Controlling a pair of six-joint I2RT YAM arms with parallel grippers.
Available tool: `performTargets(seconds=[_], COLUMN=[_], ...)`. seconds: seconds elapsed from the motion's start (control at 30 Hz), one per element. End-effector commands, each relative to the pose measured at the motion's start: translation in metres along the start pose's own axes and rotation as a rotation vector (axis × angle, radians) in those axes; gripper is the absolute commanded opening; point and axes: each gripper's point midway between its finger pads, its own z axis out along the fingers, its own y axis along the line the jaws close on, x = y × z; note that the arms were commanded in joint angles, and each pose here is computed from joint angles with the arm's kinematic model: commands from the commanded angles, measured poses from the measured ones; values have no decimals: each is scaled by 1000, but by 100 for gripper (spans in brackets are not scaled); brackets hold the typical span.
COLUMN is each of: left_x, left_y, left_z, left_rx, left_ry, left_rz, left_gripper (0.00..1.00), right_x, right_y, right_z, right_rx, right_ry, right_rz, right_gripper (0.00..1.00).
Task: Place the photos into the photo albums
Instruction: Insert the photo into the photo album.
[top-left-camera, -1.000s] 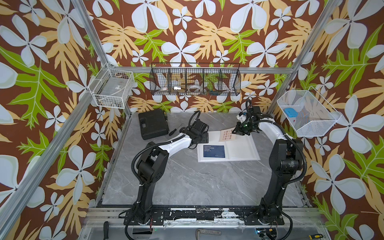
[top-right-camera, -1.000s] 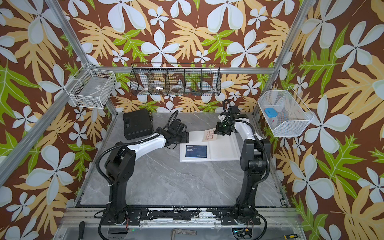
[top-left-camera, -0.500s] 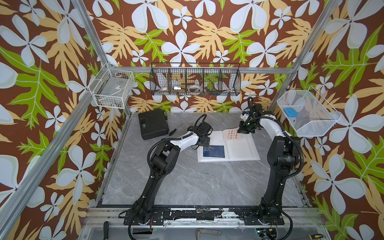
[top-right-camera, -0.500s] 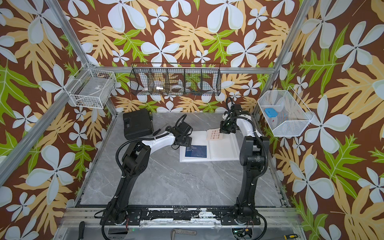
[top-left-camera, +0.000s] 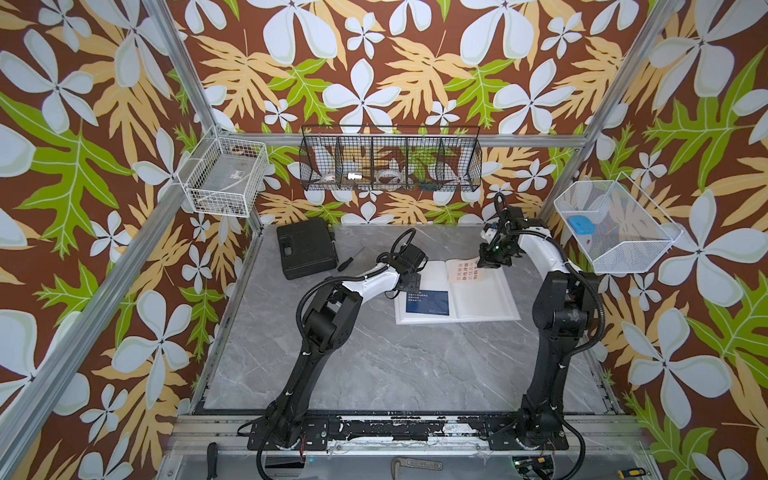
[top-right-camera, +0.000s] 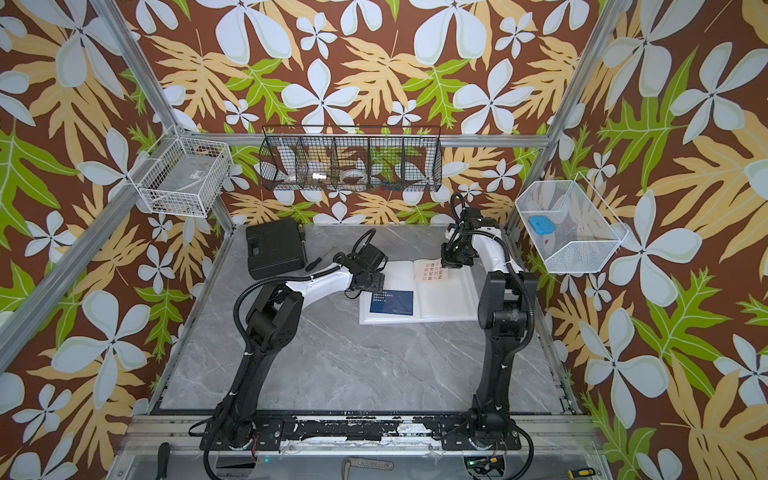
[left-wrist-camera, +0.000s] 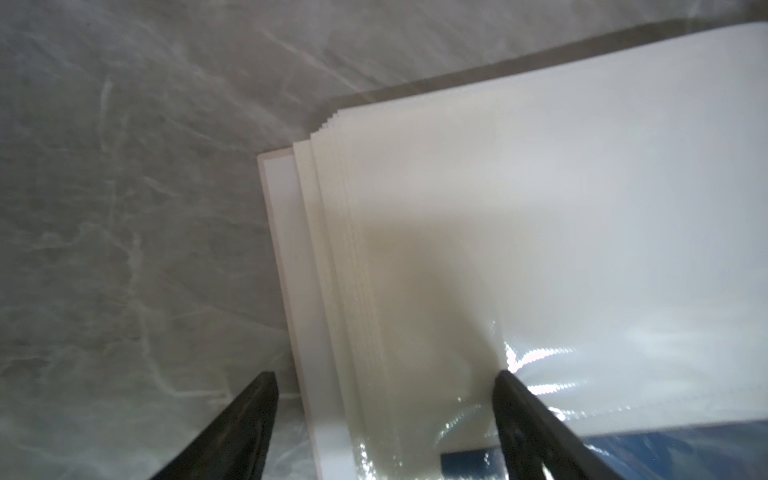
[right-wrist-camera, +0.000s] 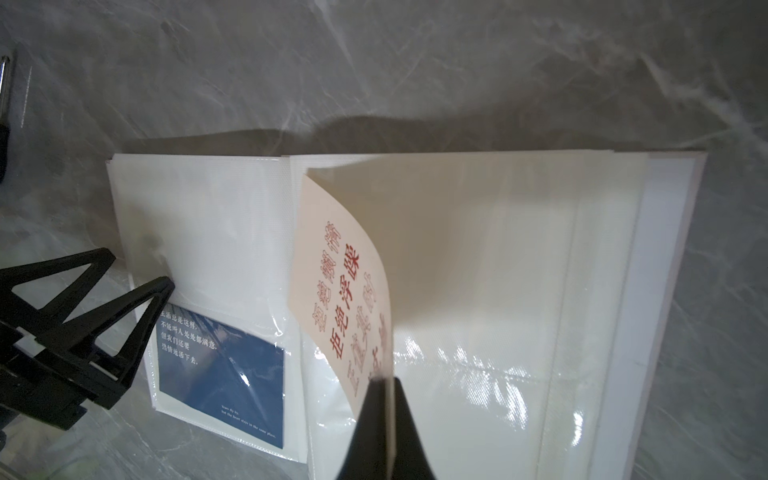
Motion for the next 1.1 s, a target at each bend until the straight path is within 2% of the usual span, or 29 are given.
performTargets(seconds=[0.0, 0.17, 0.33, 0.47, 0.83, 1.07], left_x=[47, 52, 45, 41, 35, 35], left_y=[35, 38, 35, 34, 31, 30], left_z=[5, 3, 0, -4, -8, -8], left_rx=[-143, -147, -136, -131, -118, -113], left_ry=[160, 168, 151, 137, 123, 125], left_rz=[51, 30, 13, 1, -12, -12], left_gripper=[82, 82, 82, 81, 81, 82], right_x=[3, -8, 1, 1, -7, -8], right_y=[-5, -1, 2, 7, 6, 9], right_z=[-6, -11, 5, 8, -5, -5], right_rx=[42, 34, 28, 21, 117, 154], right_ry=[7, -59, 11, 10, -38, -23], right_rz=[6, 10, -2, -14, -36, -62], right_gripper=[0, 0, 0, 0, 0, 0])
